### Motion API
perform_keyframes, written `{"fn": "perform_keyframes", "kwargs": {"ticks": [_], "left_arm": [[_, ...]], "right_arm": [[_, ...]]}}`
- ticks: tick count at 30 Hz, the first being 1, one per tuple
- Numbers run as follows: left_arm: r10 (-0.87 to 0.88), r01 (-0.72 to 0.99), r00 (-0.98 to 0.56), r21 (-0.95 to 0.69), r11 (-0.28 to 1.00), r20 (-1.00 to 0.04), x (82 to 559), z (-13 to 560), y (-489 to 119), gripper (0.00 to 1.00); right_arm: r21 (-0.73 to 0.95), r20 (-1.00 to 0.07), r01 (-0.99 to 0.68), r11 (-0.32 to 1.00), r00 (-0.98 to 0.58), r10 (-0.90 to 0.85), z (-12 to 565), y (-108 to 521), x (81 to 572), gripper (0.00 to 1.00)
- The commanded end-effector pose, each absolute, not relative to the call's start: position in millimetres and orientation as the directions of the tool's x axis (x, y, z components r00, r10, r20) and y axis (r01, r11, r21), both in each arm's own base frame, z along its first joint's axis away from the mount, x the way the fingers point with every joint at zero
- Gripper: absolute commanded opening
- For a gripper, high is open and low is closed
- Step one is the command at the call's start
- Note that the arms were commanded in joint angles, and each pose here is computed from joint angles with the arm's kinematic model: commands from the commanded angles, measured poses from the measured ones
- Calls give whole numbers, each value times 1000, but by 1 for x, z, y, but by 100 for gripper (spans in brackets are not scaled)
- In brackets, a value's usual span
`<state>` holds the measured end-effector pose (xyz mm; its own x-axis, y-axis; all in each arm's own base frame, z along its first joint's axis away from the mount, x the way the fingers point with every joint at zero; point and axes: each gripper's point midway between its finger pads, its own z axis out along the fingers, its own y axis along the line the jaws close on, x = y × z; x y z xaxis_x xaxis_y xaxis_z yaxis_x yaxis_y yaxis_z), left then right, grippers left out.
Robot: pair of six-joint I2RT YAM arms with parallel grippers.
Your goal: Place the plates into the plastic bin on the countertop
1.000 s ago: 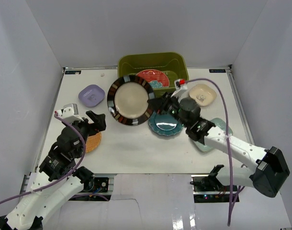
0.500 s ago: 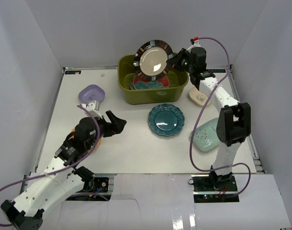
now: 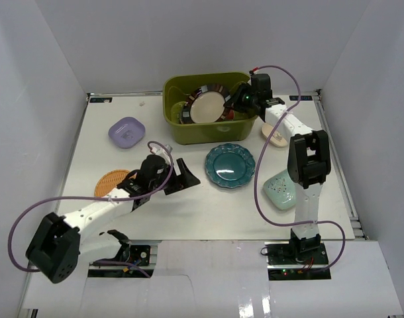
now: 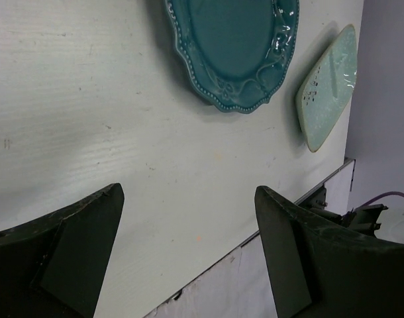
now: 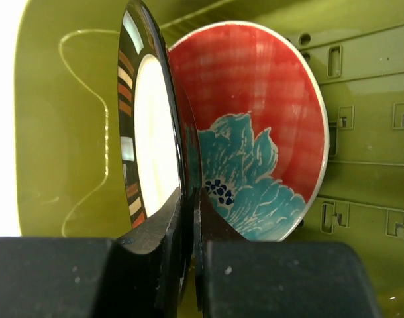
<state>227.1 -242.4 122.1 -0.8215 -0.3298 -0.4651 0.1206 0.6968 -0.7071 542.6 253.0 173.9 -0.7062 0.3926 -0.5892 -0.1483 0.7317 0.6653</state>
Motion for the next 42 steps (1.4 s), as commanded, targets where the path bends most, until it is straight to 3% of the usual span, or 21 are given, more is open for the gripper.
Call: {"fn": "perform_keyframes", "kwargs": {"ticks": [1, 10, 17, 23, 31, 32, 38, 41, 42], "left_arm": [[-339, 168, -825, -768, 618, -453, 240, 131, -267, 91], [-333, 129, -839, -751, 648, -431, 271, 97, -290, 89], [-310, 118, -856, -740, 662, -414, 290, 73, -307, 84], [-331, 100, -845, -731, 675, -421, 300, 63, -309, 80], [-349, 95, -839, -744, 662, -417, 313, 51, -320, 72], [-359, 75, -842, -746, 662, -402, 313, 44, -321, 64], [-428, 38, -812, -767, 640, -397, 322, 38, -324, 45], [-464, 14, -797, -780, 626, -386, 325, 34, -324, 30], [-473, 9, -795, -786, 618, -381, 325, 33, -325, 20]], "right_arm": [[683, -682, -314, 660, -597, 423, 251, 267, 556, 10], [553, -730, -255, 793, -607, 314, 224, 254, 552, 38], [502, -754, -263, 824, -600, 268, 227, 249, 540, 72], [461, -782, -271, 845, -574, 242, 239, 241, 534, 88], [424, -824, -320, 847, -524, 215, 267, 236, 518, 98], [427, -821, -326, 844, -531, 210, 263, 237, 513, 98], [483, -848, -442, 756, -450, 279, 306, 247, 458, 94], [539, -833, -496, 681, -432, 345, 303, 250, 410, 90], [582, -801, -482, 655, -478, 360, 281, 247, 382, 89]]}}
